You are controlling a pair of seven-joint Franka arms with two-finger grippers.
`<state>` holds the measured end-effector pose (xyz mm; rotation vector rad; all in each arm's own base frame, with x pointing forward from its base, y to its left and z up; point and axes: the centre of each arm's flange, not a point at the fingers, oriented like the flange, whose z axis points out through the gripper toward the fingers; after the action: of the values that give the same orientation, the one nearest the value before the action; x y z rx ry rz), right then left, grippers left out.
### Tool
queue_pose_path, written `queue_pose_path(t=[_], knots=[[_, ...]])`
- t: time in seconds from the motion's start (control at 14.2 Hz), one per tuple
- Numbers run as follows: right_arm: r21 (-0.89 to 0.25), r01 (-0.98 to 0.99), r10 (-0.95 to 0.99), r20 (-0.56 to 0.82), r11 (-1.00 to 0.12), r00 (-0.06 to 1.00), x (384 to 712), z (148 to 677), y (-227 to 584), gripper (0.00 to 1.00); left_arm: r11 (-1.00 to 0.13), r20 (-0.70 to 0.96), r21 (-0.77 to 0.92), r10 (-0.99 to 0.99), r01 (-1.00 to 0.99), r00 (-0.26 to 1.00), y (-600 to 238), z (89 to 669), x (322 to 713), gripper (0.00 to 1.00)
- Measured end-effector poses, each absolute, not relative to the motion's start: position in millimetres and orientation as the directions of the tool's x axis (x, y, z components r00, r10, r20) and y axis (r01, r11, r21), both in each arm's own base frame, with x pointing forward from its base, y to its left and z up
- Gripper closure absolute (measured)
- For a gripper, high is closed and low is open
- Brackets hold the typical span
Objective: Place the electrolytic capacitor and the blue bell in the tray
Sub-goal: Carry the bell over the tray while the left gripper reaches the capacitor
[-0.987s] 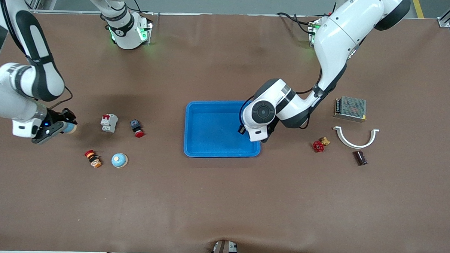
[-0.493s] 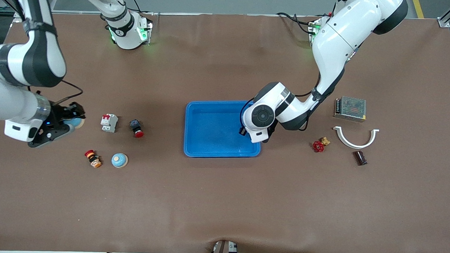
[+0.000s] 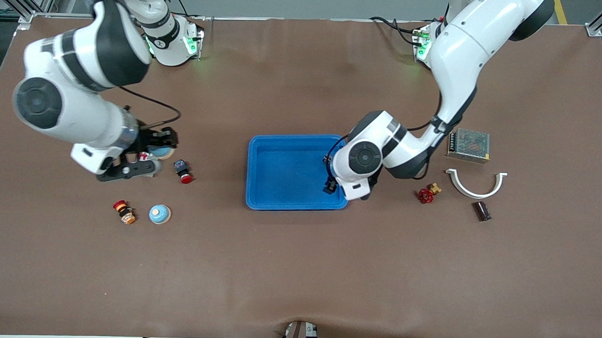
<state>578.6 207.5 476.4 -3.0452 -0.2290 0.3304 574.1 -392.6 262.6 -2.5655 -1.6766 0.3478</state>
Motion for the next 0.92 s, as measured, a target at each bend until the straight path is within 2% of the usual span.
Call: queue_pose_path(t=[0.35,0.63,0.92], knots=[[-0.073,0.029,0.039,-0.133,-0.997,0.990,549.1,458.1,315.4,0.34,-0.523,-0.107,-0.184,0.852,0.832,0.512,-305.9,302.8,624.1,0.00],[-0.078,-0.025,-0.017,-0.106,-0.997,0.994,524.6,400.5,366.1,0.34,-0.663,-0.105,-0.236,0.744,0.710,0.660,-197.7,304.0,656.1,0.00],[-0.077,-0.022,-0.015,-0.088,-0.997,0.996,504.9,351.4,389.8,0.34,-0.756,-0.126,-0.258,0.644,0.602,0.755,-108.9,295.9,671.8,0.00]])
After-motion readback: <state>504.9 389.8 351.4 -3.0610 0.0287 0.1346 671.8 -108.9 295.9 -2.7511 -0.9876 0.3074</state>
